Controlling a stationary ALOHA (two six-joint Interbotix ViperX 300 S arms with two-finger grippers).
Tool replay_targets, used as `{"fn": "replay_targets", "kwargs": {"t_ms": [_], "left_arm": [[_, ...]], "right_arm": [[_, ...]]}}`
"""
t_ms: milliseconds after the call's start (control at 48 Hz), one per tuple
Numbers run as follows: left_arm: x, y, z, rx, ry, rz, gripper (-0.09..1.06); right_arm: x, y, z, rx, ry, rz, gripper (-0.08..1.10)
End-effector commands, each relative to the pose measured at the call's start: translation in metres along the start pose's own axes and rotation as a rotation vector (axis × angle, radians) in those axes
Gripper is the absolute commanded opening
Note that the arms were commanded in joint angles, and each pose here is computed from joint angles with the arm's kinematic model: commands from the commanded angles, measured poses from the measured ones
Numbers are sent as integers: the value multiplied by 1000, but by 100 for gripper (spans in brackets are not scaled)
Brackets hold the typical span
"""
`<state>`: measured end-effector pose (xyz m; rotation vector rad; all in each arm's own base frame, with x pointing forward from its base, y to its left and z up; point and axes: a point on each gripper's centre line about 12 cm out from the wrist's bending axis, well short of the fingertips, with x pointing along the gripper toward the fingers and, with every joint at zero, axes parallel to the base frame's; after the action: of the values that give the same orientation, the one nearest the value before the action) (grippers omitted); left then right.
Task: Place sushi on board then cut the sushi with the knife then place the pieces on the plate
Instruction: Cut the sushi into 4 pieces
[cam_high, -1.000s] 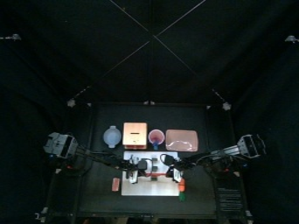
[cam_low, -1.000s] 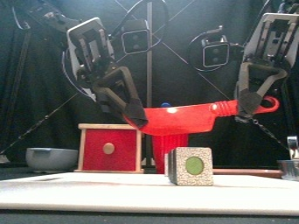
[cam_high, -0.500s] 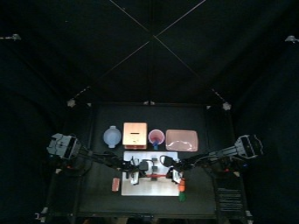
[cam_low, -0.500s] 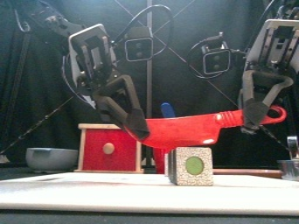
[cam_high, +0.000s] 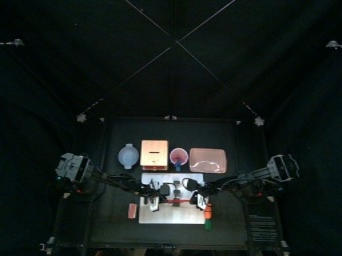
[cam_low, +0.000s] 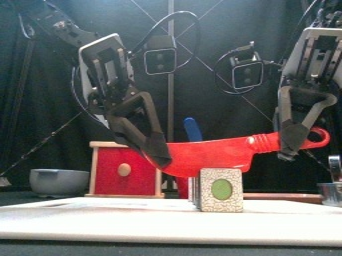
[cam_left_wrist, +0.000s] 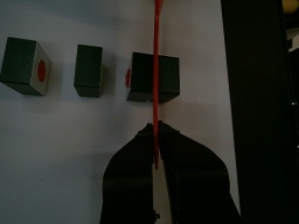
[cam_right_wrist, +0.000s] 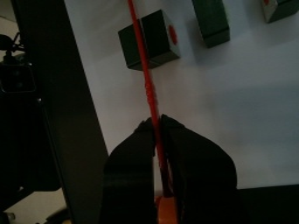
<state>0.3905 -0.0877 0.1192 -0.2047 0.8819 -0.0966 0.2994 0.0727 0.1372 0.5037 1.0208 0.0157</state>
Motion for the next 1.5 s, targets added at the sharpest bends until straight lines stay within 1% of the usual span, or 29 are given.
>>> {"fn": "replay_targets", "kwargs": {"t_ms": [21, 208, 333, 438, 542, 646, 688, 917, 1000, 1062, 1125, 1208, 1354, 1417, 1500], "left_arm": [[1, -4, -5, 6, 16, -6, 38], [5, -3, -9, 1, 32, -2, 38], [8, -2, -13, -16, 47, 0, 38], [12, -2, -18, -36, 63, 0, 38], [12, -4, -18, -41, 65, -2, 38], [12, -6, -18, -41, 65, -7, 38], [11, -9, -18, -38, 63, -12, 38], [8, -20, -18, -39, 60, -34, 38], [7, -20, -17, -35, 57, -35, 38], [5, -20, -13, -37, 46, -36, 38], [0, -21, -8, -32, 28, -41, 38], [-7, -22, 0, -14, -1, -46, 38], [-23, -22, 13, 40, -50, -49, 38], [-29, -20, 19, 61, -72, -45, 38], [-36, -14, 27, 72, -102, -35, 39]], "right_arm": [[-1, 1, -3, 4, 11, 4, 38], [8, -2, -8, 8, 37, -12, 38], [16, -3, -12, 9, 61, -25, 38], [22, -3, -15, 8, 82, -32, 38], [27, 0, -16, 6, 93, -31, 38], [29, 6, -16, -2, 97, -21, 38], [29, 10, -16, -3, 96, -12, 38], [29, 20, -18, 5, 99, 12, 38], [28, 20, -16, 1, 93, 12, 38], [26, 20, -15, -1, 90, 14, 38], [21, 22, -14, -4, 88, 23, 38], [11, 26, -12, -11, 77, 42, 38], [-14, 31, 0, -42, 9, 79, 38], [-26, 30, 5, -50, -27, 85, 38], [-40, 25, 11, -51, -76, 90, 38]]}}
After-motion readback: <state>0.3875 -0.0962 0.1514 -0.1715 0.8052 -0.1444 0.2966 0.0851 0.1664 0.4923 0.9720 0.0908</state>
